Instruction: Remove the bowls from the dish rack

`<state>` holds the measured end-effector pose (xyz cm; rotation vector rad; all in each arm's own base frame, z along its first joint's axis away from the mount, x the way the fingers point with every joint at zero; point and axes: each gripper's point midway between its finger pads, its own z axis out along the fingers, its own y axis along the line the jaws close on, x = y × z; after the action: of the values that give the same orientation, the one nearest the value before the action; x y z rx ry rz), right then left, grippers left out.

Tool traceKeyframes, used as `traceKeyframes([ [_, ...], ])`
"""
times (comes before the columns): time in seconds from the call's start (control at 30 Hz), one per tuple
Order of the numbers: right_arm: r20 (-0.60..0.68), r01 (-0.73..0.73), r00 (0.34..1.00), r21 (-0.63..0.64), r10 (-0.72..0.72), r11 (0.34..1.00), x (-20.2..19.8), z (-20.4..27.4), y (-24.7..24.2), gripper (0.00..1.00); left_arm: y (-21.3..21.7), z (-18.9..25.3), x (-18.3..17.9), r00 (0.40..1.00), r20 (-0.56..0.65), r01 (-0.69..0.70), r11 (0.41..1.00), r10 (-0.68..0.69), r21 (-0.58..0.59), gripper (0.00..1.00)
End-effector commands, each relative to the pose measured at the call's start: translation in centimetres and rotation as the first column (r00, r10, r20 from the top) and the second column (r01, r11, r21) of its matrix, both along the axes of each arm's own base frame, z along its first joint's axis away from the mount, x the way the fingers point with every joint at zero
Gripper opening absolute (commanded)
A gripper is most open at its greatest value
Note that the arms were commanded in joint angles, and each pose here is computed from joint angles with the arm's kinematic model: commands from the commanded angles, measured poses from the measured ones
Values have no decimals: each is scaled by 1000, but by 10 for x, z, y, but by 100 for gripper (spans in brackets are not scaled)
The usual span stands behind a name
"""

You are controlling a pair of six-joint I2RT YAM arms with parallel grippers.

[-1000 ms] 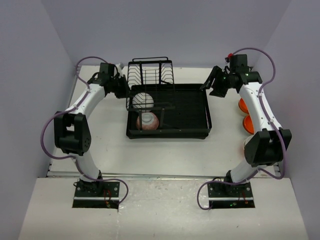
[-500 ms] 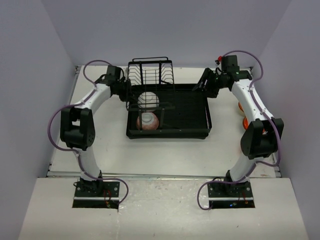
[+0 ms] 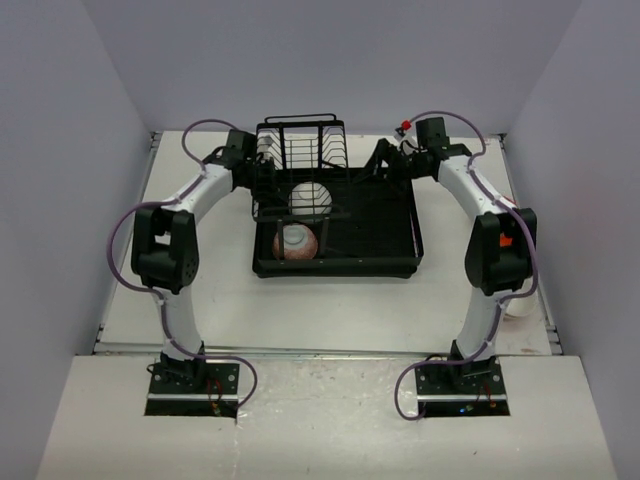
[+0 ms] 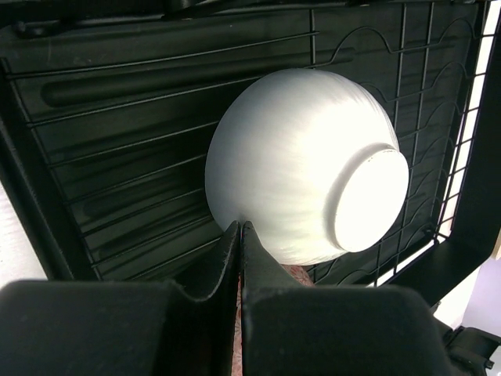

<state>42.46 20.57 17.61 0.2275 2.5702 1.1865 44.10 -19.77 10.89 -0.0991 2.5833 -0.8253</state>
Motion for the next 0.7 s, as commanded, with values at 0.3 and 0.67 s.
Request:
traceKeyframes([
  [0.3,12,-182,983,265,186,947,12,-1,68,87,-21,13,9,999,23,34,998,-32,-46,0],
  [0.67,-19,-164,984,261,175,951,17,-29,97,87,-24,13,9,999,17,39,999,-39,-33,0],
])
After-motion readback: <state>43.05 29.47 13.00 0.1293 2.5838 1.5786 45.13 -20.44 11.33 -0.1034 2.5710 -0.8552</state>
